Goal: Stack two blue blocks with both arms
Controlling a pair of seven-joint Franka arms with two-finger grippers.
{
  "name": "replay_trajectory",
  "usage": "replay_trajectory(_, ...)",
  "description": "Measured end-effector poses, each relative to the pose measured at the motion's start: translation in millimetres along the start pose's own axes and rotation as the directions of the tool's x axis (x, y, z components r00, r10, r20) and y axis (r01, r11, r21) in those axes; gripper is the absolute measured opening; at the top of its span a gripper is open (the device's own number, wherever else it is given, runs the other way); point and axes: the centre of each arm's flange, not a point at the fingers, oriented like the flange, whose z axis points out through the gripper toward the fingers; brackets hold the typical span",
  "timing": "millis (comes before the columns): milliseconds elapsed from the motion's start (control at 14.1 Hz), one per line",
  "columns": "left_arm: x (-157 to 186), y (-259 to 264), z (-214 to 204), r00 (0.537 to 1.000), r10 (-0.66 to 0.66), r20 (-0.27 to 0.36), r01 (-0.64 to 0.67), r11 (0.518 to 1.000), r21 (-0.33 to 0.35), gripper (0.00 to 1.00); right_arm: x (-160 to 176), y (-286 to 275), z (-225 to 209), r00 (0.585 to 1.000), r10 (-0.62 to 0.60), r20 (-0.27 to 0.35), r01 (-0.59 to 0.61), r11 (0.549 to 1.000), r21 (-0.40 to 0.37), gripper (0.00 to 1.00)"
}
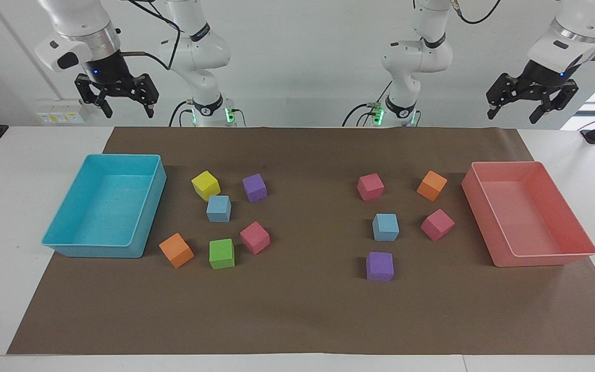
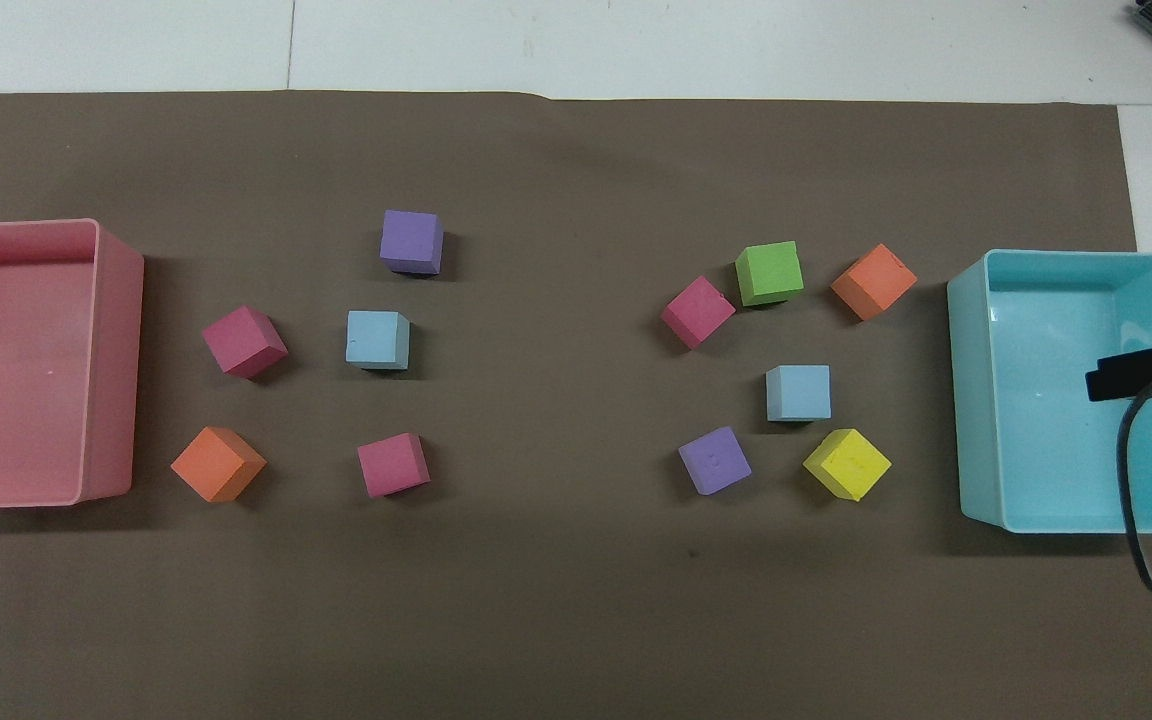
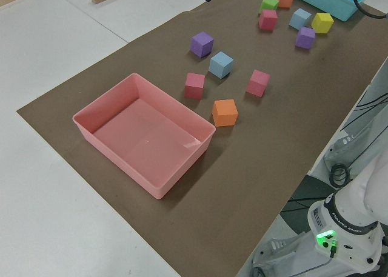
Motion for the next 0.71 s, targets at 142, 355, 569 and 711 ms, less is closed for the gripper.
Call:
replay_trajectory(142, 0.0, 0.0, 0.0, 1.000, 0.000, 0.000, 0.000, 1.000, 0.000, 1.00, 0.0, 0.0, 0.0, 1.000, 0.000, 0.000, 0.000, 1.000, 0.000, 1.00)
replay_trajectory(355, 0.0, 0.0, 0.0, 1.000, 0.000, 0.000, 0.000, 1.000, 0.000, 1.00, 0.0, 0.0, 0.0, 1.000, 0.000, 0.000, 0.000, 1.000, 0.000, 1.00)
replay_trajectory(569, 0.0, 0.0, 0.0, 1.000, 0.000, 0.000, 0.000, 1.000, 0.000, 1.00, 0.0, -0.7, 0.1, 1.000, -0.001, 0.000, 0.001, 1.000, 0.005, 1.00)
replay_trajectory(711, 0.0, 0.0, 0.0, 1.000, 0.000, 0.000, 0.000, 1.000, 0.000, 1.00, 0.1, -2.1, 0.1, 1.000, -0.002, 0.000, 0.002, 1.000, 0.014, 1.00)
